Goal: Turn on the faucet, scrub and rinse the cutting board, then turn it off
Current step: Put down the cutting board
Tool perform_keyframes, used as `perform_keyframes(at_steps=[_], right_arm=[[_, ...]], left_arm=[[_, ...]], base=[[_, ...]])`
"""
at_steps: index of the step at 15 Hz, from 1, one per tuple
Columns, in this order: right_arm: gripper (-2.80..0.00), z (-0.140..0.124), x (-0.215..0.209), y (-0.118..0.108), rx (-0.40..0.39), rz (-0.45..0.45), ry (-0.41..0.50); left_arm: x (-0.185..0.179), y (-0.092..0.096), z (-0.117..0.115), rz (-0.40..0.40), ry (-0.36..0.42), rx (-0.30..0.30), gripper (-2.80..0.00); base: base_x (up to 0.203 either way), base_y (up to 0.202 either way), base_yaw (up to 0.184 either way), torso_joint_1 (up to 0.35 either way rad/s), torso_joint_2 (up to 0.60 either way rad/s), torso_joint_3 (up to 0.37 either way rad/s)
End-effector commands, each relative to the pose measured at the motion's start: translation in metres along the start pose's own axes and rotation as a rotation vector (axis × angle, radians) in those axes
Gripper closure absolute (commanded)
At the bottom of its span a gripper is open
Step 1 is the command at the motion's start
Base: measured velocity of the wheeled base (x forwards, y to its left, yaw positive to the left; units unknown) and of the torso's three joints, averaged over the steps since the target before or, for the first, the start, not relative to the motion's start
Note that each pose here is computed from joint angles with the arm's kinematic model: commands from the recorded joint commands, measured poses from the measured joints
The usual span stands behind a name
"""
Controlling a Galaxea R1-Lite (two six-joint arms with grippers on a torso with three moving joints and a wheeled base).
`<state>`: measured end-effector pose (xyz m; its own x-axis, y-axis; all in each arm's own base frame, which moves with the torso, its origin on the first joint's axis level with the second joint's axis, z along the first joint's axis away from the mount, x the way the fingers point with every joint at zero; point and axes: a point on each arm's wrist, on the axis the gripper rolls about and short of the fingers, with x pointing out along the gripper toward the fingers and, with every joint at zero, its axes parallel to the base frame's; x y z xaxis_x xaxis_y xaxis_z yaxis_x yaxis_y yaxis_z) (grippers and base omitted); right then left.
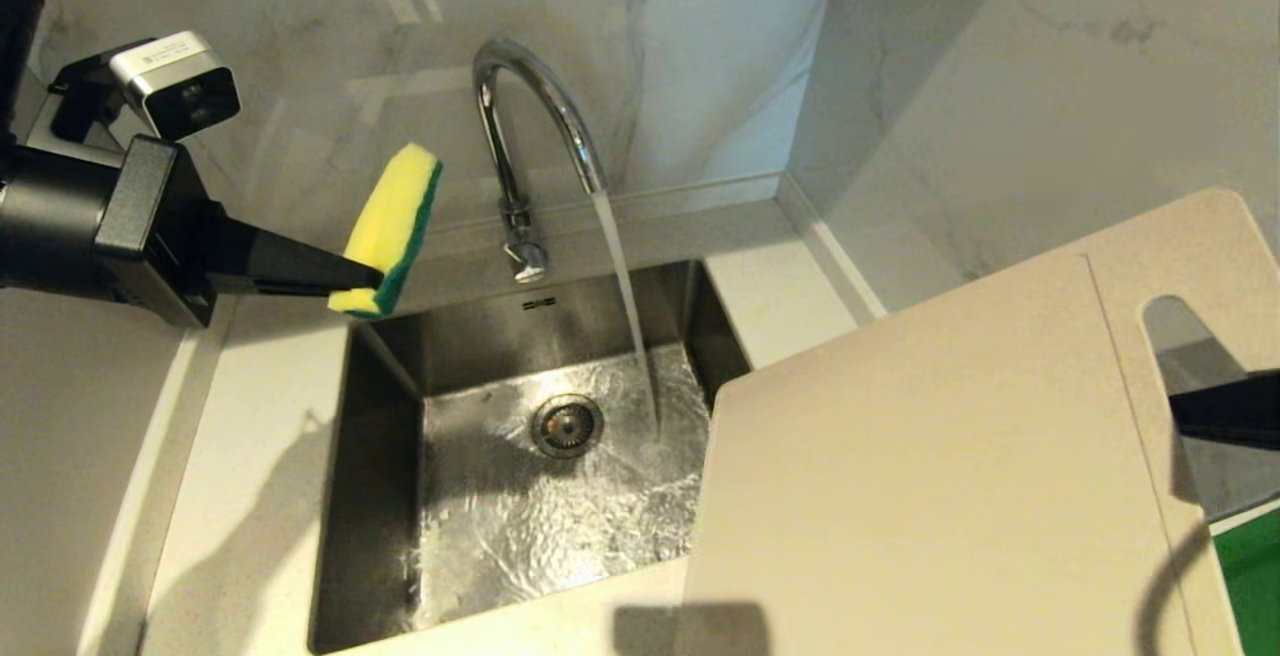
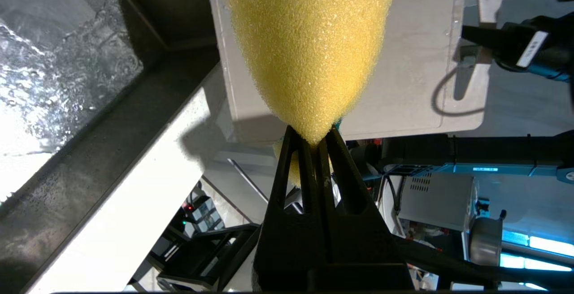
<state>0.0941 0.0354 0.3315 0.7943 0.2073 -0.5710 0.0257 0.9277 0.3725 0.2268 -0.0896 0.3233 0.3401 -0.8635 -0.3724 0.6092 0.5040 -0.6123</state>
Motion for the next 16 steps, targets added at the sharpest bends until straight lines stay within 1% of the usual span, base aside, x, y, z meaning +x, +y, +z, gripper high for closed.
perform_keyframes(at_steps=[1,2,5,7,8,10,12,16], right_arm=[[0.0,-0.005,0.018,-0.001,0.002,0.004,-0.011],[0.0,-0.005,0.026,0.0,0.002,0.01,-0.022],[0.0,-0.018,0.055,-0.005,-0.007,-0.02,0.022],[0.0,-0.027,0.069,-0.01,-0.044,-0.032,0.036],[0.0,-0.031,0.074,-0.012,-0.058,-0.031,0.031],[0.0,-0.035,0.083,-0.016,-0.066,-0.033,0.016],[0.0,-0.04,0.088,-0.02,-0.065,-0.043,0.013],[0.0,-0.057,0.099,-0.032,-0.061,-0.098,0.074]], left_arm=[[0.002,0.002,-0.001,0.0,0.009,-0.011,0.0],[0.001,0.002,-0.002,0.004,0.009,-0.011,0.0],[0.001,0.002,-0.001,0.015,0.004,-0.008,0.0],[0.001,0.001,-0.002,0.014,0.005,-0.007,0.0],[0.002,0.001,-0.002,0.014,0.008,0.004,0.0],[0.004,0.001,-0.002,0.01,0.014,0.011,0.0],[0.005,0.002,-0.006,0.01,0.025,0.003,0.0],[0.007,-0.001,-0.015,0.001,0.052,0.0,0.0]], base=[[0.0,0.0,0.0,0.0,0.0,0.0],[0.0,0.0,0.0,0.0,0.0,0.0],[0.0,0.0,0.0,0.0,0.0,0.0],[0.0,0.0,0.0,0.0,0.0,0.0],[0.0,0.0,0.0,0.0,0.0,0.0],[0.0,0.0,0.0,0.0,0.0,0.0],[0.0,0.0,0.0,0.0,0.0,0.0],[0.0,0.0,0.0,0.0,0.0,0.0]])
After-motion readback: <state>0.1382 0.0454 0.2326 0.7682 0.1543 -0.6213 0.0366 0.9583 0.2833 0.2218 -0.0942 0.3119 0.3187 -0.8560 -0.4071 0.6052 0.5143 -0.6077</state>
